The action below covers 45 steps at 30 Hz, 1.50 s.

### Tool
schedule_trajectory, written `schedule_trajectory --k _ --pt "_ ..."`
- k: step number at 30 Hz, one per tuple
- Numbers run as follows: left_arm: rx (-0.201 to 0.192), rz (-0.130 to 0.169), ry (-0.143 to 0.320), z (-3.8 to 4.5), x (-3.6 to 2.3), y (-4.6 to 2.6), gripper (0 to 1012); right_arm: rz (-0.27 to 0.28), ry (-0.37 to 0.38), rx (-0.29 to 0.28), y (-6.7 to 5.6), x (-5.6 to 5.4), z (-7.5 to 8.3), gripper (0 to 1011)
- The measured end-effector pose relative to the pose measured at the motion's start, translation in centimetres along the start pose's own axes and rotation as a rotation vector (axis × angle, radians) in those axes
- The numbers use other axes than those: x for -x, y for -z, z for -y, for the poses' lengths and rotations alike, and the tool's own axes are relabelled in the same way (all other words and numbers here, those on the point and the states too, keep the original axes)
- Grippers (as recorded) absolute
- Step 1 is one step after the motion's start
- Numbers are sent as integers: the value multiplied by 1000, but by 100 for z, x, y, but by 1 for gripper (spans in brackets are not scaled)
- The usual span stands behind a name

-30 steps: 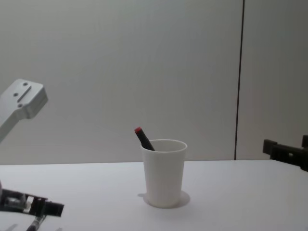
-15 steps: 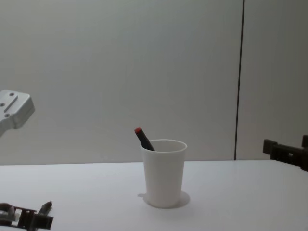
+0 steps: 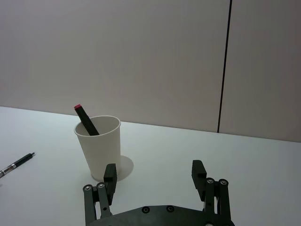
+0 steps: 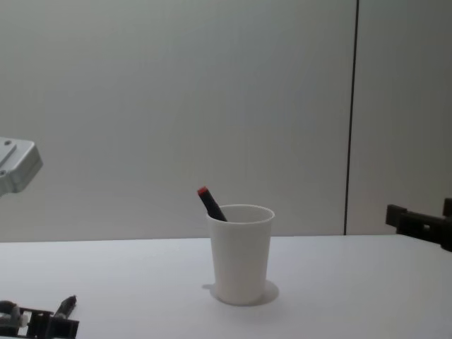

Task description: Place the pen into the pen holder.

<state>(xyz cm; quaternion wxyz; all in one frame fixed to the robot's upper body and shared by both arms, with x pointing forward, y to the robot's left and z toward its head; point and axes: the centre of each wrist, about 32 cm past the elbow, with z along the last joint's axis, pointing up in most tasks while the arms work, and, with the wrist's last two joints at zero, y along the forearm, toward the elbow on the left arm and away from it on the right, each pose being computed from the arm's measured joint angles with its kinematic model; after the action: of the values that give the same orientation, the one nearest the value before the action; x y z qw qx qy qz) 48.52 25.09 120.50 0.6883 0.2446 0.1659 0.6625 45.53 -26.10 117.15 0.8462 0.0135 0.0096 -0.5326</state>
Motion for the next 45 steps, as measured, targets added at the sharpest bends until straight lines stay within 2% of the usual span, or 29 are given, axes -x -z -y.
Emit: schedule_trajectory --k 6,12,13,18,19,26,27,32,34,37,45 --pt "-1 -19 9 18 -11 10 1000 0 0 0 0 0 0 1001" --pt "-4 -30 14 33 -17 10 893 0 0 0 0 0 0 1001" --pt "-5 -32 14 35 -17 9 843 0 0 0 0 0 0 1001" --pt "-13 -32 16 45 -15 5 715 0 0 0 0 0 0 1001" --pt "-16 -31 16 49 -14 6 654 0 0 0 0 0 0 1001" --pt "-31 -21 15 64 -8 5 470 0 0 0 0 0 0 1001" --pt "-33 -21 15 66 -7 6 410 0 0 0 0 0 0 1001" --pt "-44 -15 17 77 0 14 267 0 0 0 0 0 0 1001" --pt "-47 -14 18 81 3 17 171 0 0 0 0 0 0 1001" --pt "-48 -14 18 84 4 20 129 0 0 0 0 0 0 1001" --pt "-52 -15 19 98 6 31 126 0 0 0 0 0 0 1001"
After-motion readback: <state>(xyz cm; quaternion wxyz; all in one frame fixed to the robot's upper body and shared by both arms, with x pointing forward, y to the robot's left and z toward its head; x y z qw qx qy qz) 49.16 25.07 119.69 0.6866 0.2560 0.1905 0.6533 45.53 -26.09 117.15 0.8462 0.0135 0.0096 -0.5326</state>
